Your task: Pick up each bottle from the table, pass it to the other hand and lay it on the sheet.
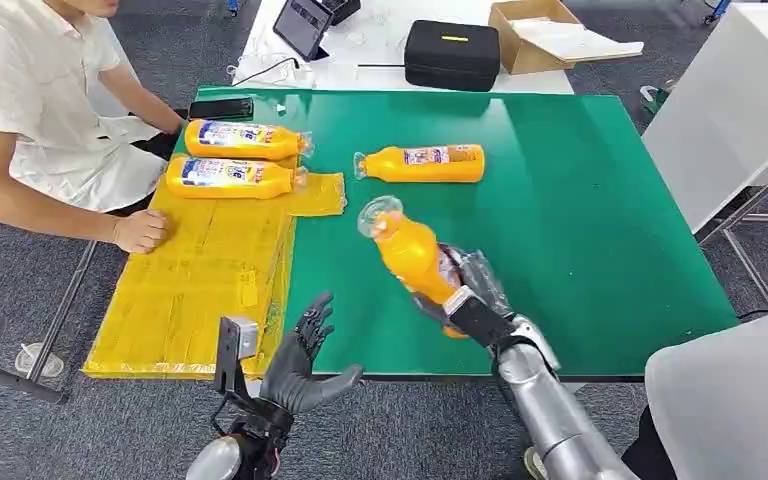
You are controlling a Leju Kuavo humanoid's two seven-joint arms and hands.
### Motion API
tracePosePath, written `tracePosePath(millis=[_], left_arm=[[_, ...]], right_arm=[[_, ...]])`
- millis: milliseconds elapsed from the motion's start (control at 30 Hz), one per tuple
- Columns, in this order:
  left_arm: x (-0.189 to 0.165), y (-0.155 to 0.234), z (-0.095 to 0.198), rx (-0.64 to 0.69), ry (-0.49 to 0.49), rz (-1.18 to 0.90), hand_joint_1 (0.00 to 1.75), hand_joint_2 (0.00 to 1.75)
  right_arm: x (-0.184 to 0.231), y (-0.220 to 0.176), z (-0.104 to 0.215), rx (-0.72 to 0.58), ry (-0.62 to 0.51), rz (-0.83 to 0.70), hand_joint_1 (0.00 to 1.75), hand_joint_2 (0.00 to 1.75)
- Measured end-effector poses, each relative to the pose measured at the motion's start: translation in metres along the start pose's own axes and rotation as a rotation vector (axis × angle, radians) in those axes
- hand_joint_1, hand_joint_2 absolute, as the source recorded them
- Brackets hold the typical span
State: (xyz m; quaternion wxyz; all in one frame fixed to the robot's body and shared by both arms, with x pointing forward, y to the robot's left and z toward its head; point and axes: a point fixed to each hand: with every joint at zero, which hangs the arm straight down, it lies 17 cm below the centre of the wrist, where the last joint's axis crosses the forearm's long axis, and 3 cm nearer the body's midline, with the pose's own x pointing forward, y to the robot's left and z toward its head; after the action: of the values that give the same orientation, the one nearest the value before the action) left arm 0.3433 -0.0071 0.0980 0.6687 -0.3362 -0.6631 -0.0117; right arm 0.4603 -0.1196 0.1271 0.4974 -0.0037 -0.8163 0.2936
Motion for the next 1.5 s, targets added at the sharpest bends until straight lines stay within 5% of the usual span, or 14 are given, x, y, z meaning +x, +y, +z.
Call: tracePosePath(millis=[300, 900, 1233, 1500], left_arm=[[0.002, -0.017, -0.022, -0.045, -0.009, 0.035, 0.00, 1.75], [0.023, -0.012, -0.029, -0.010, -0.090, 0.064, 0.00, 1.75], [0.053, -0.016, -0.028, -0.015, -0.187, 0.097, 0.00, 1.75], [0.045, -0.032, -0.011, -0.138, -0.169, 0.085, 0.00, 1.75]], right_arm=[[0.050, 0.083, -0.016, 0.197, -0.090, -0.096, 1.75, 1.75], [0.064, 0.130, 0.003, 0.365, -0.153, -0.096, 1.75, 1.75], [0.048, 0.131, 0.019, 0.336, -0.109, -0.074, 1.75, 1.75], [0.030, 0.124, 0.037, 0.311, -0.068, -0.064, 1.75, 1.75]])
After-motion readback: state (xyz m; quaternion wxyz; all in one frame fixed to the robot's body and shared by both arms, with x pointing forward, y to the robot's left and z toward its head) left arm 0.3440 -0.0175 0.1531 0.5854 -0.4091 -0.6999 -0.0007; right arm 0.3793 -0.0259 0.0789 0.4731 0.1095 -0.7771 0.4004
